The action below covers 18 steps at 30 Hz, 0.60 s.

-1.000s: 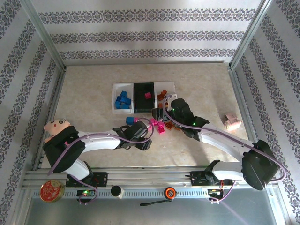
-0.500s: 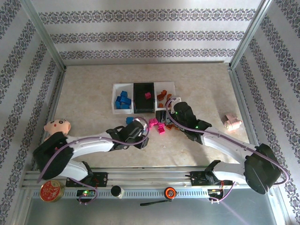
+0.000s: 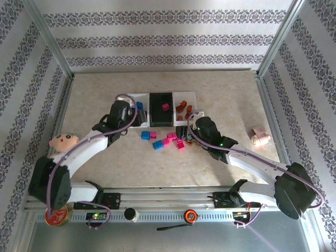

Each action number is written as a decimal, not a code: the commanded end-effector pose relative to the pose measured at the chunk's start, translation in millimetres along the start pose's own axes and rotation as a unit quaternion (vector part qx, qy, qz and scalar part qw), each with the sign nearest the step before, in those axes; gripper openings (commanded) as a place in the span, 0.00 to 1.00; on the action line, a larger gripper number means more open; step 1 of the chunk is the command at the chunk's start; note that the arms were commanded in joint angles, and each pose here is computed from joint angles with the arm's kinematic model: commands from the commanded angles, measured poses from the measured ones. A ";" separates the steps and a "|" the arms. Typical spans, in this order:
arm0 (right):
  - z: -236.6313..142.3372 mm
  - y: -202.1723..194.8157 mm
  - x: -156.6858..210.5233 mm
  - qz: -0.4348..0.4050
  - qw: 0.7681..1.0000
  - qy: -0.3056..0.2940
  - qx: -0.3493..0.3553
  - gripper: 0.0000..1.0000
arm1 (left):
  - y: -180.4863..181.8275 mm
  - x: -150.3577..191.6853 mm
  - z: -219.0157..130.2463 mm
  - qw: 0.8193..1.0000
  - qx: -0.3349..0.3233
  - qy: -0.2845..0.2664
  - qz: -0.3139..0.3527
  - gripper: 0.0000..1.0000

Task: Sort the legos into containers by color
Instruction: Place the lego in the container.

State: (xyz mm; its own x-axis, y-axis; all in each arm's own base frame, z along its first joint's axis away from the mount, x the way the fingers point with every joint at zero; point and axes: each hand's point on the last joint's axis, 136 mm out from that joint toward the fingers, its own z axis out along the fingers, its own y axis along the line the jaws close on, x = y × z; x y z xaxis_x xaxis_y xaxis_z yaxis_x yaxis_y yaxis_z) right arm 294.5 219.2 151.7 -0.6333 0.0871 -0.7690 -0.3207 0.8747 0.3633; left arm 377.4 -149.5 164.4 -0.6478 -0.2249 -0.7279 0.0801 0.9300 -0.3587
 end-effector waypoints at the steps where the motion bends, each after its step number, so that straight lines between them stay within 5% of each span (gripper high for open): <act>1: -2.0 -3.0 1.7 0.017 1.000 -0.005 -0.004 0.76 | 1.7 -24.2 26.0 1.000 0.011 -0.011 -0.011 0.36; 11: -2.9 -8.0 23.8 0.025 1.000 0.018 -0.006 0.76 | 16.5 -47.2 96.4 0.999 -0.022 0.027 -0.023 0.40; 18: -8.0 -8.4 34.6 0.018 0.999 0.032 -0.009 0.76 | 10.3 -61.9 105.8 0.999 -0.017 0.030 -0.028 0.73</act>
State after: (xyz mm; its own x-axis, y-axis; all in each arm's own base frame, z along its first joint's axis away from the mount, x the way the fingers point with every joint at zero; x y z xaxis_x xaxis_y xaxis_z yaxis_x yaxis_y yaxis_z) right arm 275.9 210.6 125.1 -0.6835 0.0905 -0.7244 -0.2975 0.8716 0.3895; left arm 495.1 -159.5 132.0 -0.6933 -0.2512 -0.6755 0.0162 0.9316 -0.3631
